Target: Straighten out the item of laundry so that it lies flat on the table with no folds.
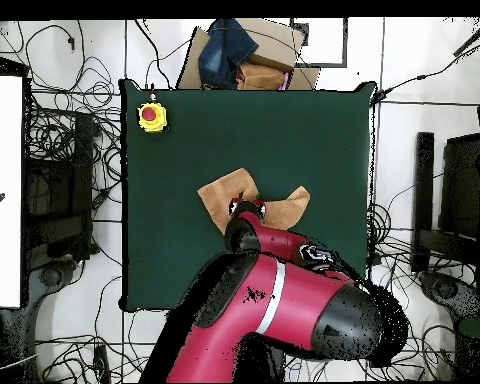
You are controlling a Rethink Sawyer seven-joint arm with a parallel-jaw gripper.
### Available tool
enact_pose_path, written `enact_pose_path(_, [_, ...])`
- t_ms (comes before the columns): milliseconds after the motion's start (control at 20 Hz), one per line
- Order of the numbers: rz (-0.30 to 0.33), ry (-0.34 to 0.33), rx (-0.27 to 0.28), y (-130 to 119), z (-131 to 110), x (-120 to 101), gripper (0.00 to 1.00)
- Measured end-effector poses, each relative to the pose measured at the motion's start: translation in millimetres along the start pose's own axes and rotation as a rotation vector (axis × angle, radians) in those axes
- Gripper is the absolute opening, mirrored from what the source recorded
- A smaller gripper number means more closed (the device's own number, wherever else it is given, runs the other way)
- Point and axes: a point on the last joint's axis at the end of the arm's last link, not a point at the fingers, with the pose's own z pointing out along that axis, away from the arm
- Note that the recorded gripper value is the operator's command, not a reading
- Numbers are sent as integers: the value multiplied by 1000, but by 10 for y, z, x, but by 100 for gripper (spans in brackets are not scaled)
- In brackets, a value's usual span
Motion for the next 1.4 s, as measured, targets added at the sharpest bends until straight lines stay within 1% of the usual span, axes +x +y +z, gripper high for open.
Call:
enact_pose_path(250, [-14,-5,-1,49,-20,-32,100])
enact_pose_path(450, [-41,-21,-6,171,-74,-118,100])
enact_pose_path(600, [-60,-38,-10,264,-126,-216,100])
enact_pose_path(650, [-73,-51,-12,323,-163,-290,100])
enact_pose_path(850, [-85,-72,-12,370,-225,-414,100])
enact_pose_path(1100, [-84,-93,-7,336,-295,-567,100])
enact_pose_path(1400, [-58,-75,7,148,-352,-679,100])
